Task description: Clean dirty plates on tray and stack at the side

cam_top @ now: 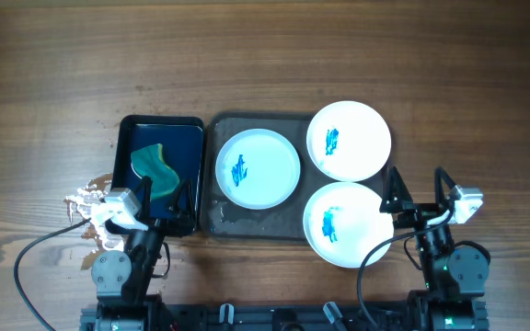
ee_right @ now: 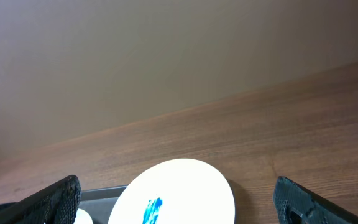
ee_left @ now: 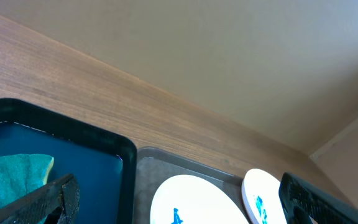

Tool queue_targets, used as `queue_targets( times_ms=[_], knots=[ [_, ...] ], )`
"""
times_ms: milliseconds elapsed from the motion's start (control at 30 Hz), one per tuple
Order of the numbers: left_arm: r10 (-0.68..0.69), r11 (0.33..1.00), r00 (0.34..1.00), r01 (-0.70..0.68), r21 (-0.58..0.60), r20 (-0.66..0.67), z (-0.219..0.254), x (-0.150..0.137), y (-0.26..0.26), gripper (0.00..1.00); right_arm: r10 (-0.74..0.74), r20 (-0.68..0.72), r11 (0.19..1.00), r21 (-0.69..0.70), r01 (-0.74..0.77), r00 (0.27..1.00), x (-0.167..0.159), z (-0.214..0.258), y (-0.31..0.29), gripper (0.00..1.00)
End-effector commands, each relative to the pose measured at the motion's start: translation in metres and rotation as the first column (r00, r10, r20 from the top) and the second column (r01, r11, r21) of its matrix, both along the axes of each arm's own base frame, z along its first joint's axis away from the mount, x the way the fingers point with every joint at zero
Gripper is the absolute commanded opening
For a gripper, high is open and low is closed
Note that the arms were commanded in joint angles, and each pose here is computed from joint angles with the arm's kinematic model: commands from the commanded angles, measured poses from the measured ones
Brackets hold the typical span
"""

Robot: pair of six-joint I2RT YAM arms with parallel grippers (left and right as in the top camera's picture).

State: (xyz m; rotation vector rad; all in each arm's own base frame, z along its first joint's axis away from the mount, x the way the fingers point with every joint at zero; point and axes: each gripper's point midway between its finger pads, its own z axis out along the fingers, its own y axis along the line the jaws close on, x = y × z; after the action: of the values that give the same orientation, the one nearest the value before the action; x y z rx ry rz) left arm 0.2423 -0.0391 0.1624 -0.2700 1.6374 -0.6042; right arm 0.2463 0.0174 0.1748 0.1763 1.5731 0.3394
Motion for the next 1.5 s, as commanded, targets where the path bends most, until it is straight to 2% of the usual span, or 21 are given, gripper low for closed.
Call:
queue_targets(
  times_ms=[0, 1467],
  knots=[
    [0.003, 1.000, 1.000, -0.003, -0.006, -0.003, -0.0013, -0.0002, 0.0010, 1.00, 0.016, 0.006, 1.000, -0.010, -0.016, 1.000, -0.0004, 0.0008, 0.0028, 1.00],
    [0.016, 1.000, 1.000, -0.016, -0.002, -0.003, -0.0014, 0.0003, 0.0032, 1.00, 0.016, 0.006, 1.000, -0.010, -0.016, 1.000, -0.0004, 0.0008, 0.0028, 1.00]
  ],
)
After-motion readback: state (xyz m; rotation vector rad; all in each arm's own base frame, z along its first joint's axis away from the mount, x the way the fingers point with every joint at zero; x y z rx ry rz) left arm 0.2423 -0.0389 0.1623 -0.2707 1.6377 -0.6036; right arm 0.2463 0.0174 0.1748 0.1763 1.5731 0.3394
